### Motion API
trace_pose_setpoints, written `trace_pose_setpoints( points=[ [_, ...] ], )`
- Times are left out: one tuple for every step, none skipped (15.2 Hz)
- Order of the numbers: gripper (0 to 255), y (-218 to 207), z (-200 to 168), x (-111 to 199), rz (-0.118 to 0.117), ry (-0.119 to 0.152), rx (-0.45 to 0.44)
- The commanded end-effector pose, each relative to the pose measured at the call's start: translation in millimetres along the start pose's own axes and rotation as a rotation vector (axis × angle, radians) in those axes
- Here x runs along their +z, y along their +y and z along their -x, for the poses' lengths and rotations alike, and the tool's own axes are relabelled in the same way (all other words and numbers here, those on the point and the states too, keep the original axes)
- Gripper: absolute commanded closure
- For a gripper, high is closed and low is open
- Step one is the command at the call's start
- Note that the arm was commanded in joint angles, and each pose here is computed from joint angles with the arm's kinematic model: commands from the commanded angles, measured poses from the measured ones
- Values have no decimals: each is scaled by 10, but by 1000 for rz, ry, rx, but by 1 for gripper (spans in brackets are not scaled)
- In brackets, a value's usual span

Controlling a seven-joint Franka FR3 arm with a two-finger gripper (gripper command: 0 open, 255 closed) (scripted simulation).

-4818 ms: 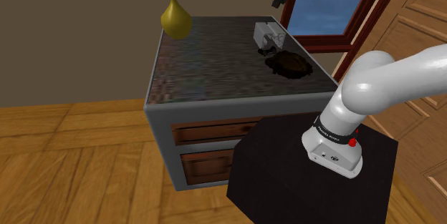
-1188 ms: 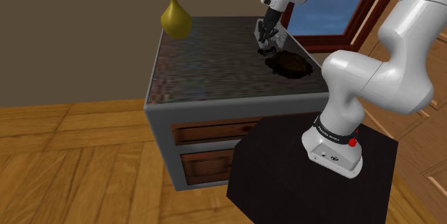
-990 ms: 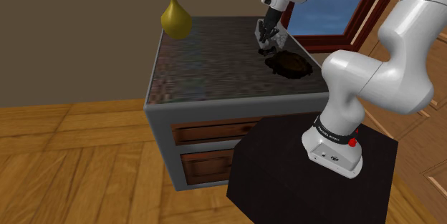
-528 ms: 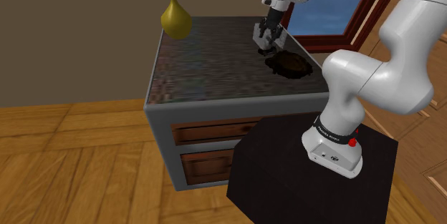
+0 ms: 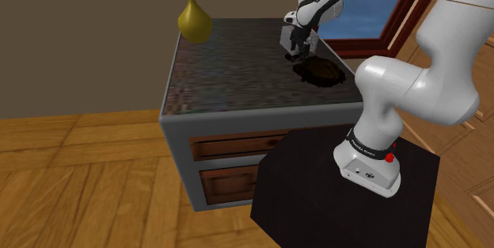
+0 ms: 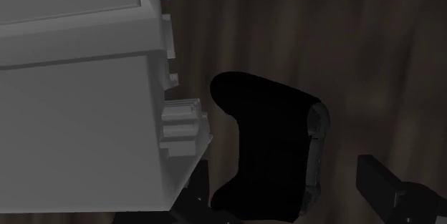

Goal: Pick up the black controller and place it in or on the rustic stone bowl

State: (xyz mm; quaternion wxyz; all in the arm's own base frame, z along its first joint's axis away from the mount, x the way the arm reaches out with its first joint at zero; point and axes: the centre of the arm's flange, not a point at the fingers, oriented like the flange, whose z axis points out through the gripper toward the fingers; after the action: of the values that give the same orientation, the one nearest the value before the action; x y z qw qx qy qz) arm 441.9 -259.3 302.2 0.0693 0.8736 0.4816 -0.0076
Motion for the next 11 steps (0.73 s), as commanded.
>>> trace_pose_setpoints(
  points=[
    [0, -6, 25, 119, -1, -4, 5],
    [0, -6, 25, 172, -1, -4, 5],
    [0, -6, 25, 202, -1, -4, 5],
    [0, -6, 25, 202, -1, -4, 5],
    [0, -6, 25, 203, -1, -4, 5],
    [0, -6, 25, 202, -1, -4, 5],
    [0, -6, 25, 202, -1, -4, 5],
    [0, -6, 25, 202, -1, -4, 5],
    [0, -6, 25, 202, -1, -4, 5],
    [0, -6, 25, 202, -1, -4, 5],
    [255, -4, 25, 201, -1, -4, 5]
  ],
)
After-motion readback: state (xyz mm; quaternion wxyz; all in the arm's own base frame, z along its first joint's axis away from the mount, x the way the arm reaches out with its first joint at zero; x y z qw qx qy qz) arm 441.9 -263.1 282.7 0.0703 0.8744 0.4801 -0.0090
